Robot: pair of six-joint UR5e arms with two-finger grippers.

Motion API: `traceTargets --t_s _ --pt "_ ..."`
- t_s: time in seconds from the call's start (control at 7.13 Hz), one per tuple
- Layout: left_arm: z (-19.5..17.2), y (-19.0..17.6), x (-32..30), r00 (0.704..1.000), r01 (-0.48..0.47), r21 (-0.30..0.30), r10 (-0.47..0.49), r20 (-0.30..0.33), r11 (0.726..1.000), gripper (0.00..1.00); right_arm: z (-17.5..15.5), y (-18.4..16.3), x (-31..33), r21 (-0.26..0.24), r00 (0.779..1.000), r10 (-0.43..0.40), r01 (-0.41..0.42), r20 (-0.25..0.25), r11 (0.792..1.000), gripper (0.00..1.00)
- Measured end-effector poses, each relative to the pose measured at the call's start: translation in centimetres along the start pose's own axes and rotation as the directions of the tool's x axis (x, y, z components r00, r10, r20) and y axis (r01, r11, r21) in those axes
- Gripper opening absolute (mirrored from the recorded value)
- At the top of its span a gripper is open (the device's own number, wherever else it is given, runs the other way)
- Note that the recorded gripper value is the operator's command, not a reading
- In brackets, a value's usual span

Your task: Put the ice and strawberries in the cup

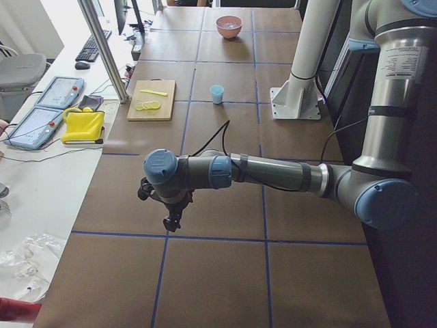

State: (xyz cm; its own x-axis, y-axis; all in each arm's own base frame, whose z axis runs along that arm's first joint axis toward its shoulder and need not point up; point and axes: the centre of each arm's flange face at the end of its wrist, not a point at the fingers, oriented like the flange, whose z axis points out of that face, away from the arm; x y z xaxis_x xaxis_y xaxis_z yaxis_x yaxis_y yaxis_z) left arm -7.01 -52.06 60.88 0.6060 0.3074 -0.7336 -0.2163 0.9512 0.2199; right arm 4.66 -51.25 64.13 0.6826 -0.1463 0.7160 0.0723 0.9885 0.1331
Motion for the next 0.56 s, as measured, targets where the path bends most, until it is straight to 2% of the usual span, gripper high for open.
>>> traceTargets --t_s 0.28,0.56 --pt "-0.87 -0.71 0.14 0.998 0.059 -0.016 -0.059 -0.004 0.998 0.99 0.38 -0.49 -0.48 -0.043 1.0 0.019 -0.019 -0.008 0.999 1.0" --pt "-0.53 0.1 0.01 0.996 0.089 -0.036 -0.089 -0.008 0.995 1.0 0.83 -0.43 -0.62 -0.063 1.0 0.027 -0.027 -0.008 0.998 1.0"
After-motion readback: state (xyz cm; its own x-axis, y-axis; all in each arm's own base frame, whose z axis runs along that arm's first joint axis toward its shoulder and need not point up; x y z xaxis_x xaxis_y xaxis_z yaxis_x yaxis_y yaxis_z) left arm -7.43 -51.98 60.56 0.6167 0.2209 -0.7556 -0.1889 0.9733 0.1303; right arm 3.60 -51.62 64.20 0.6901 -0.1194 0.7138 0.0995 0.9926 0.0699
